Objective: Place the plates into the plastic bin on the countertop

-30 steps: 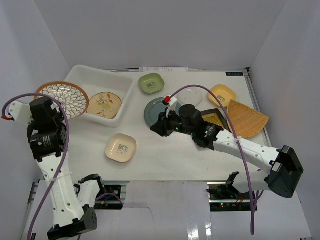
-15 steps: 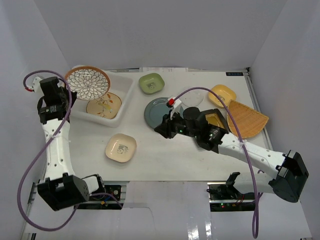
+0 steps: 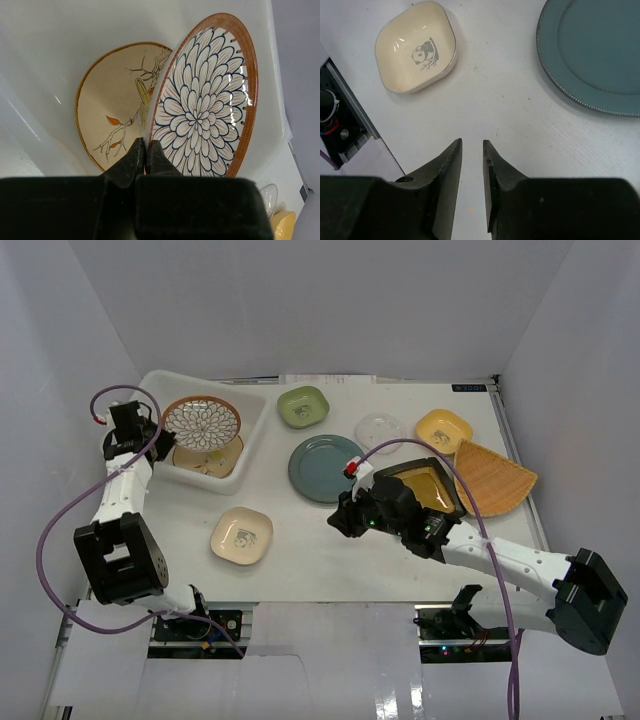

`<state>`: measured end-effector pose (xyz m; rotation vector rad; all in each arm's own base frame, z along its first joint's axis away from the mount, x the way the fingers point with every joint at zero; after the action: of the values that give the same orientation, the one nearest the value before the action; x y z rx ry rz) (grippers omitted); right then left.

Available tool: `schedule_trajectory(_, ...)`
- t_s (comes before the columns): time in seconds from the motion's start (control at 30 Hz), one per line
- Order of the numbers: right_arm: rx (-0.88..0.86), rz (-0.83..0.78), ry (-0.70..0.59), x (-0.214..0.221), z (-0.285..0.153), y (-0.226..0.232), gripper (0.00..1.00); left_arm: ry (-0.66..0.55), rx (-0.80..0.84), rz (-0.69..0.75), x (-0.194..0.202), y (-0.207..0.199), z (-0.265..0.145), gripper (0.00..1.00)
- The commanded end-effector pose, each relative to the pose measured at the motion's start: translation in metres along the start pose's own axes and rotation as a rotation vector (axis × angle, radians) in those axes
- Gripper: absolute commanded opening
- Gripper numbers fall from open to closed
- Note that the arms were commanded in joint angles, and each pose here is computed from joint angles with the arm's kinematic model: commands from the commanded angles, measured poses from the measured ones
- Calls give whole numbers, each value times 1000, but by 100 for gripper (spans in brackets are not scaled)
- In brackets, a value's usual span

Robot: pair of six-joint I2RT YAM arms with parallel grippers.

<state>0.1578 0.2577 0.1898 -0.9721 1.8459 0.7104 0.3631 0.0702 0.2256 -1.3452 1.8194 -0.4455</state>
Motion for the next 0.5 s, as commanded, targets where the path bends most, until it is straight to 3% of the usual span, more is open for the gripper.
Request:
schedule_trajectory(0.0, 19, 10, -107, -16, -5, -1, 29, -27, 239, 24, -11, -38, -9, 0)
schedule_trajectory(0.4, 93, -4, -82, -13, -2, -10, 29, 77, 106, 53, 14, 5, 38, 0)
schedule_trajectory(0.47, 99, -8, -75, -12, -2, -11, 29, 88, 110, 59, 15, 5, 40, 14)
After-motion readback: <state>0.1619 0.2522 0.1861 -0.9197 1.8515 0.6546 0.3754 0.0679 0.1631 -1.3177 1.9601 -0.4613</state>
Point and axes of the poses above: each gripper's point midway between its finger pads, its own z axis out along the fingers, its own y axis along the line the jaws close on, x = y × z, the point moved 7 cm from there along -z, back along the fingers, and after that the axes turned 15 degrees about -z, right-handed, at the moved point
